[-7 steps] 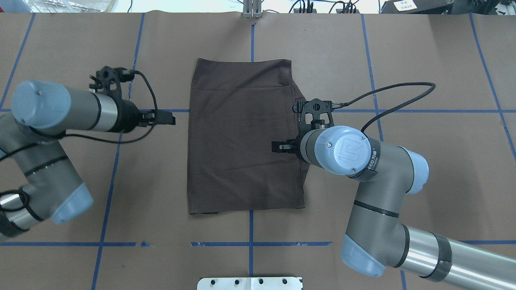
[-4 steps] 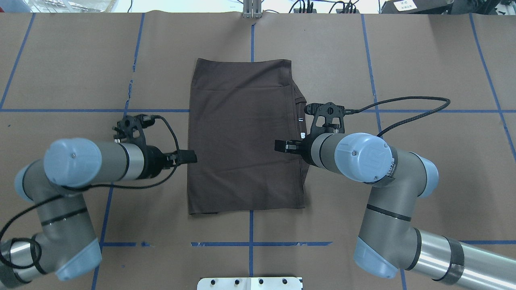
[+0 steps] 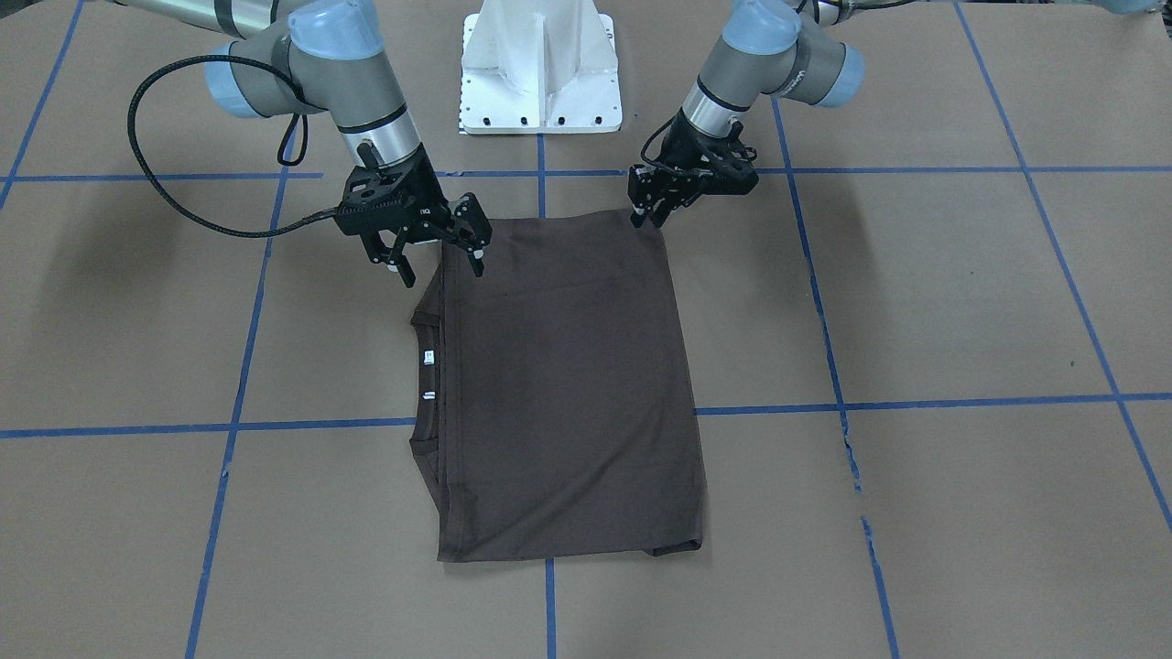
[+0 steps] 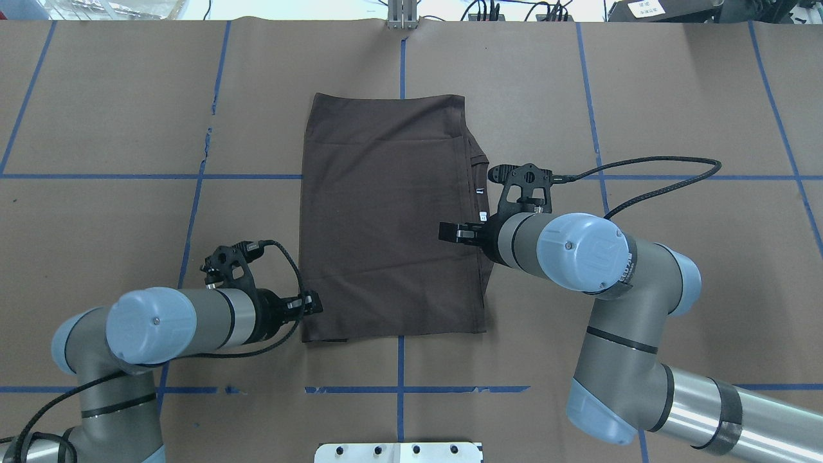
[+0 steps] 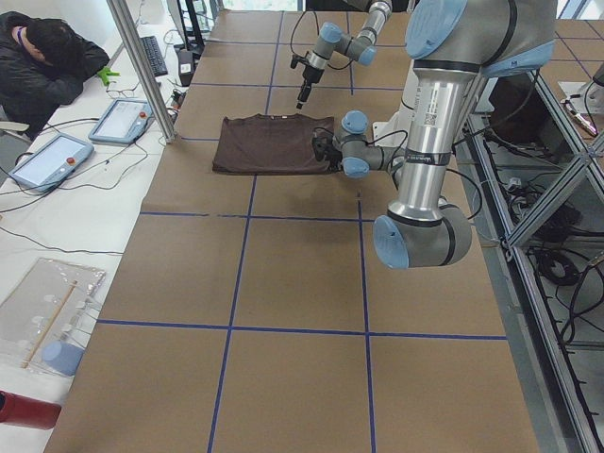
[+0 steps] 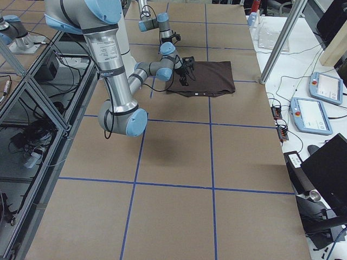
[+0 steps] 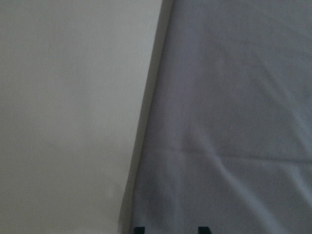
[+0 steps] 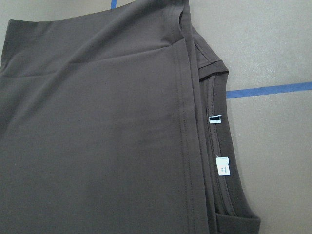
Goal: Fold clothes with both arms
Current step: 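Lower the left gripper to the near hem corner while the right gripper holds the side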
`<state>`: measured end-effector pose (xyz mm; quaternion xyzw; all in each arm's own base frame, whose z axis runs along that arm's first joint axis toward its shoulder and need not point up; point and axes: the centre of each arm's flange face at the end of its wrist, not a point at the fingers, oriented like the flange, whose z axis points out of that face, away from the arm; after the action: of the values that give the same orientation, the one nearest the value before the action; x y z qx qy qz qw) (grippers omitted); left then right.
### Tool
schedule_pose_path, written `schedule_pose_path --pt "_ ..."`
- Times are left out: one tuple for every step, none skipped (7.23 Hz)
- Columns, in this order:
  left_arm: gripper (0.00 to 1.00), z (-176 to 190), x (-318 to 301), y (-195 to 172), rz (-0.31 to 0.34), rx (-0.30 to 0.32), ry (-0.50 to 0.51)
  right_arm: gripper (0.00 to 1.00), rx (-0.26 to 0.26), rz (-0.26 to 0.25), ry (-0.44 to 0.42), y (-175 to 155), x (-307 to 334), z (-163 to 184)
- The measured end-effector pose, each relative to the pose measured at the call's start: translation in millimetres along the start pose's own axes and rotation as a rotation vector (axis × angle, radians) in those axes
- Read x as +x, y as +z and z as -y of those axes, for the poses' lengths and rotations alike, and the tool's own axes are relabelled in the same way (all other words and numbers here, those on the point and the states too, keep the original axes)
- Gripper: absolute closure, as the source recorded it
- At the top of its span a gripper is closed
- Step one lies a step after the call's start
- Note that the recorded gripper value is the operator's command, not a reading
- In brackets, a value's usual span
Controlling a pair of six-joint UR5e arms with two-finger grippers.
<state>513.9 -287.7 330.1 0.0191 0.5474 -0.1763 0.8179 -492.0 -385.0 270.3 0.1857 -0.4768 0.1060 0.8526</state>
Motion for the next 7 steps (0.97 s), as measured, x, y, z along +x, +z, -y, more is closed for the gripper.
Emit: schedule_pose_path --pt "0.54 -2 -1 -1 0.012 -0.001 -0.002 0.00 0.000 0.000 0.000 0 0 0" --pt "0.54 -3 0 -4 0.027 -0.001 -0.002 0.00 0.000 -0.001 0.000 0 0 0" --pt "0.54 -5 0 -5 0.041 -0.002 -0.002 0.00 -0.001 -0.003 0.000 1 1 0" --pt "0.53 -8 -1 -4 0.051 -0.005 0.000 0.00 -0.001 -0.005 0.000 2 1 0" --pt "0.53 -11 -2 -2 0.059 -0.008 0.003 0.00 -0.001 -0.006 0.000 2 2 0" --pt "0.53 -14 -4 0 0.064 -0.011 0.004 0.00 -0.001 -0.007 0.000 2 2 0" --pt "0.53 -16 -4 1 0.066 -0.014 0.004 0.00 -0.001 -0.008 0.000 3 2 0"
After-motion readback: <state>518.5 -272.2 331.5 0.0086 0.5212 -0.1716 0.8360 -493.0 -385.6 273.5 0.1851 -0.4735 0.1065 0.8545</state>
